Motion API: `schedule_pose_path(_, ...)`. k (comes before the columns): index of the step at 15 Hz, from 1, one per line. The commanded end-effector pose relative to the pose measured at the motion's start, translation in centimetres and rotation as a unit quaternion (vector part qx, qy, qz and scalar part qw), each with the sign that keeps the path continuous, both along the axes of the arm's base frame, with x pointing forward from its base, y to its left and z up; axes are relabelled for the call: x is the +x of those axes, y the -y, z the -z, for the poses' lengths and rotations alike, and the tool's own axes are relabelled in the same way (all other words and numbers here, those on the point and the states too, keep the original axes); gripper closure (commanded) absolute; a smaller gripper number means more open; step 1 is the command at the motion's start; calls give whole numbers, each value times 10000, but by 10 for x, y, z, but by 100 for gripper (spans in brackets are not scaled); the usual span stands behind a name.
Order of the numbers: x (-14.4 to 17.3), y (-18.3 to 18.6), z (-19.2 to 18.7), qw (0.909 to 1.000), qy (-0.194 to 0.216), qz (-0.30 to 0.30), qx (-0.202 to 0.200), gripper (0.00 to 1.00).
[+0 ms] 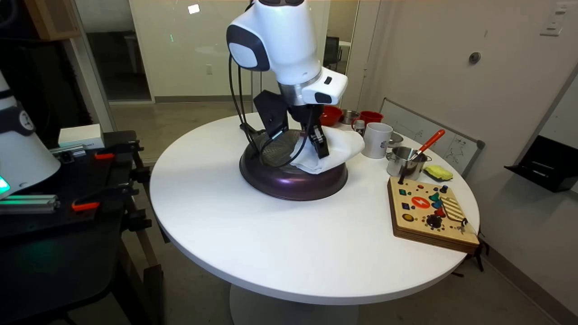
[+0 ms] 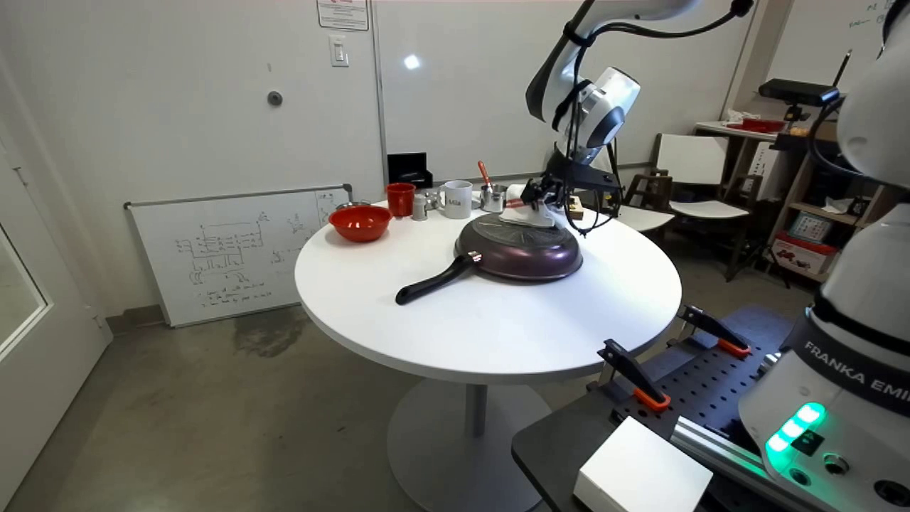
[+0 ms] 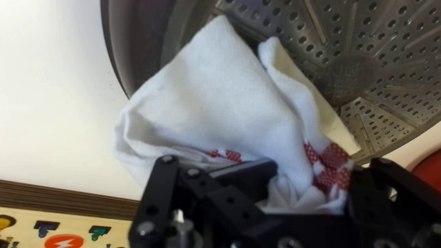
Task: Pick the cloth and wipe the bottom of the pan
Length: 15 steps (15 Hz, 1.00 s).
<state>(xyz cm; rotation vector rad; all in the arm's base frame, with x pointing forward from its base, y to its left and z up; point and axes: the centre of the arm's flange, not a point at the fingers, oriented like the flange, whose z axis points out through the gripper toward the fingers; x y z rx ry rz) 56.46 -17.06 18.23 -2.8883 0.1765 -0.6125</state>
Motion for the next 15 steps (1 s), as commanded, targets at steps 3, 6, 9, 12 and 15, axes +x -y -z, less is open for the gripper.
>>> schedule_pose_path(3, 4, 5, 1, 9997, 25, -224, -131, 98)
schedule_pose_path(6, 4, 7, 1, 9994, -46, -284, -176, 97)
schedule_pose_path(9, -19, -43, 46, 9990, -23, -353, -274, 96)
schedule_pose_path(12, -23, -65, 60, 9980, -10, -407, -479, 96)
schedule_pose_path(15, -20, -76, 59, 9973, 75, -436, -585, 96)
